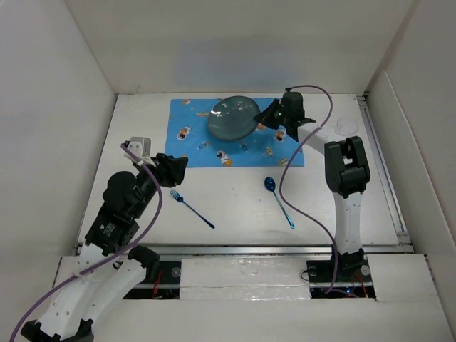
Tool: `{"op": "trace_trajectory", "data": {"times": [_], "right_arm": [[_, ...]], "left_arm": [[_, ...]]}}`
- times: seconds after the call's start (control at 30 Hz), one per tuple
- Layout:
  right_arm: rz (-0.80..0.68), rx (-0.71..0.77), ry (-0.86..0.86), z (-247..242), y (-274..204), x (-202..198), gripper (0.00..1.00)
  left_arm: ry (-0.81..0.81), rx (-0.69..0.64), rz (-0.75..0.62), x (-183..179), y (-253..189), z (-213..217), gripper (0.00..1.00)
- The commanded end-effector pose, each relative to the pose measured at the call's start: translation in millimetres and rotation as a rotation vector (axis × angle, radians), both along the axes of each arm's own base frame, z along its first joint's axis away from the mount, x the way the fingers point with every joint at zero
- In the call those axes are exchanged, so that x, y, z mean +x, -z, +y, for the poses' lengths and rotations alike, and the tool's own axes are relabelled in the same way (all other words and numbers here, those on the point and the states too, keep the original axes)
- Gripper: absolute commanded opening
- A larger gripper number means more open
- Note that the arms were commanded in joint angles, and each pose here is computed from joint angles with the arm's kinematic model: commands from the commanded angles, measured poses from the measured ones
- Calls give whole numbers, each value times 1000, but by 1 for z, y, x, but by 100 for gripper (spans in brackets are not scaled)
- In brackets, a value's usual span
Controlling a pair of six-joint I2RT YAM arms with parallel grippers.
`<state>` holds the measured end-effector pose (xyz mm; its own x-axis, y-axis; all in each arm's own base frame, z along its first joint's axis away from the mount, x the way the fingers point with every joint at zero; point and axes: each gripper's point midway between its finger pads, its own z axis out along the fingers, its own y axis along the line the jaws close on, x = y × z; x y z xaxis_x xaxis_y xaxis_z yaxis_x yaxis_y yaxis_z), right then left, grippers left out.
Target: Set the dinner table for one person
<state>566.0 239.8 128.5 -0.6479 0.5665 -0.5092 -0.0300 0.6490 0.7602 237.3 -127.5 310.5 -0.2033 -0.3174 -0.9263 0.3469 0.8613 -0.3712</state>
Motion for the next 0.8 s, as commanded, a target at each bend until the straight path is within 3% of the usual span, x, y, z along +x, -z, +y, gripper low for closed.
{"op": "trace_trajectory", "data": {"times": [0.0,0.27,0.43,0.7,0.77], "right_arm": [[-263,200,-86,29,-119,13,0],[-161,245,-69,38,-67,15,0],[-79,191,-51,45,-33,4,0],[-18,81,-23,28,-7,-16,43],[-22,53,-7,23,-5,-16,47]], "left_arm": [[-15,19,-22,3,0,2,47],[23,36,12,5,8,-6,48],[10,25,-8,3,2,-2,48],[-7,28,4,4,4,0,49],[-12,24,2,3,4,1,49]]}}
